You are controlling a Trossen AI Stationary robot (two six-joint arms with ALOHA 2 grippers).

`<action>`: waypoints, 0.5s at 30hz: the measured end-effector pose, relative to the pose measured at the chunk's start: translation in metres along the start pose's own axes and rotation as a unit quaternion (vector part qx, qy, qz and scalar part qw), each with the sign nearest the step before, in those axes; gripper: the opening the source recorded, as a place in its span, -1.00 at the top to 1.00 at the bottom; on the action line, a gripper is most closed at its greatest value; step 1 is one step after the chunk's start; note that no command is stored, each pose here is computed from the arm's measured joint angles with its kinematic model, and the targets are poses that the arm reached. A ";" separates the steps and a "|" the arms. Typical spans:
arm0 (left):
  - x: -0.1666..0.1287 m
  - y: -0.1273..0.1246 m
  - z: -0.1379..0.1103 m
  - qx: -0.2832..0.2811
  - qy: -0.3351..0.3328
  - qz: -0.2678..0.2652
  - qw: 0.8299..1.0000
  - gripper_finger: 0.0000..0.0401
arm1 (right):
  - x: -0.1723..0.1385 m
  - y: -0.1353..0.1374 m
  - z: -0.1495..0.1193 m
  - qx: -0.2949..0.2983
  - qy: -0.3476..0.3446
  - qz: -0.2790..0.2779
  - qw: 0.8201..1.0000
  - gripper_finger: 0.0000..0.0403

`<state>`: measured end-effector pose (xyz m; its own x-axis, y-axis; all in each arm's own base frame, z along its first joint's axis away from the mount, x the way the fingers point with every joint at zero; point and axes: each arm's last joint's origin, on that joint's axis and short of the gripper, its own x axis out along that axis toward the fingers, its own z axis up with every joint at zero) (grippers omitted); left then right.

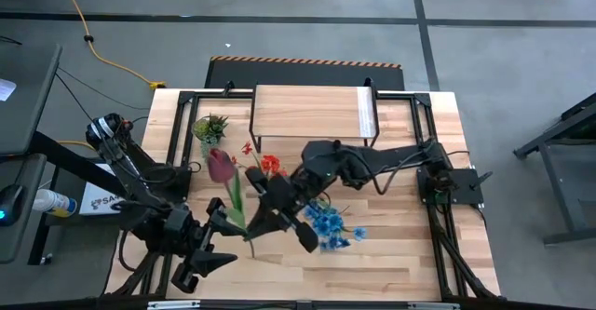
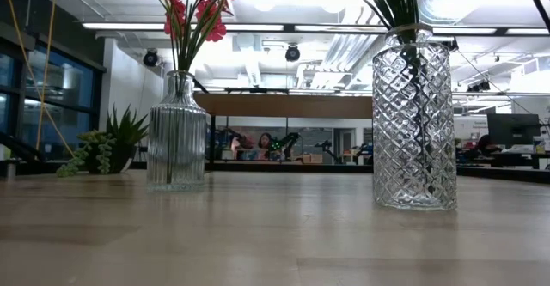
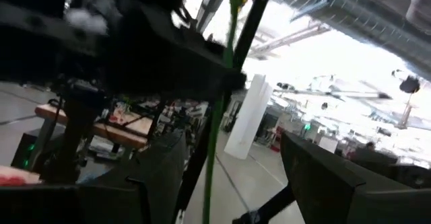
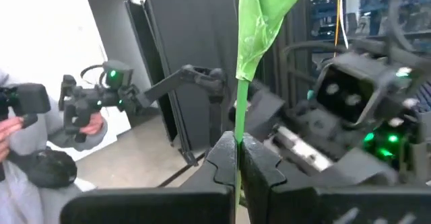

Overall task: Pick and place flowers into a vace then onto a shelf
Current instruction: Put the dark red flower into the left transparent vase

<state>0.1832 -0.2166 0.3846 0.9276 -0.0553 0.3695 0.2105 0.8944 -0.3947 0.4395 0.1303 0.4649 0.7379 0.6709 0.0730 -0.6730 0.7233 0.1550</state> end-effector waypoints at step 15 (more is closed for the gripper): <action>0.000 0.003 -0.003 0.006 0.011 0.043 0.999 -0.39 | 0.007 -0.006 -0.004 0.012 -0.022 0.002 1.000 1.00</action>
<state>0.1846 -0.2158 0.3809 0.9486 0.0122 0.3161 0.1264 0.9013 -0.4143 0.4481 0.1311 0.4606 0.7375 0.6650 0.1176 -0.6745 0.7167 0.1775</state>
